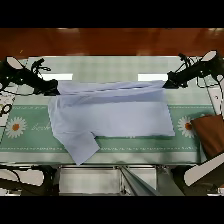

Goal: Fold the shirts.

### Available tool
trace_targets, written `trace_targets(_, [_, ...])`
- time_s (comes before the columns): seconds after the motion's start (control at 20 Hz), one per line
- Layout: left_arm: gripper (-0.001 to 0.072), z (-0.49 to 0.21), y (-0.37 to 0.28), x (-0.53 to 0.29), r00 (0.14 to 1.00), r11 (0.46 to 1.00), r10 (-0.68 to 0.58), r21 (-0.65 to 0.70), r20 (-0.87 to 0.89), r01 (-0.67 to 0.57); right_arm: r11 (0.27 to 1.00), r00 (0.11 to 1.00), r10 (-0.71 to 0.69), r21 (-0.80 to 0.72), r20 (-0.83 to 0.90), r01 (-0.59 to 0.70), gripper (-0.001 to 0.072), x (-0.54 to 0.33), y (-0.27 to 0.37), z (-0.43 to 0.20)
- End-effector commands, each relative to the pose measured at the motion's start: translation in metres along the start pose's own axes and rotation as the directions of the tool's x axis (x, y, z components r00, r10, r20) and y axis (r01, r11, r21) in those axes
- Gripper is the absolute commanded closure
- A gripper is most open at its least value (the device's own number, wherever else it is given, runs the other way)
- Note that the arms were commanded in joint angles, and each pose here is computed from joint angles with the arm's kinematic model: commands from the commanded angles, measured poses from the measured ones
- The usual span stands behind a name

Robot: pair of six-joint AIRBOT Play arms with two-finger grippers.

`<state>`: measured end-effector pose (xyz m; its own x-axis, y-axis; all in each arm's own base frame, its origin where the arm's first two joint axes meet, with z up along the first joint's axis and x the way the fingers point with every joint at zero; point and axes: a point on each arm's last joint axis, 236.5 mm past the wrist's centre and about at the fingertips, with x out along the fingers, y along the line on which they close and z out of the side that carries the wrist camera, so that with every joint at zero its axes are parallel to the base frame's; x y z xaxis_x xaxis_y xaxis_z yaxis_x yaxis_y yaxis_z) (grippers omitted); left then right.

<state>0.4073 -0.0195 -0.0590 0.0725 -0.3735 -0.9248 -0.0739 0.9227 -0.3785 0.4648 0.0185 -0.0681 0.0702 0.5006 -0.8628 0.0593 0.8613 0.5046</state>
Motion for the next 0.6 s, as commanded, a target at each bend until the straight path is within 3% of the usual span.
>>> trace_targets(0.0, [0.0686, -0.026, 0.008, 0.007, 0.996, 1.000, 0.006, -0.027, -0.088, -0.009, 1.000, 1.000, 0.003, 0.003, -0.021, -0.003, 0.0688, 0.006, -0.002, -0.005])
trace_targets(0.55, [0.0685, -0.059, 0.006, 0.015, 0.979, 0.999, -0.018, -0.035, -0.203, 0.011, 0.999, 0.993, -0.026, 0.019, -0.113, 0.028, 0.0687, 0.004, -0.009, -0.027])
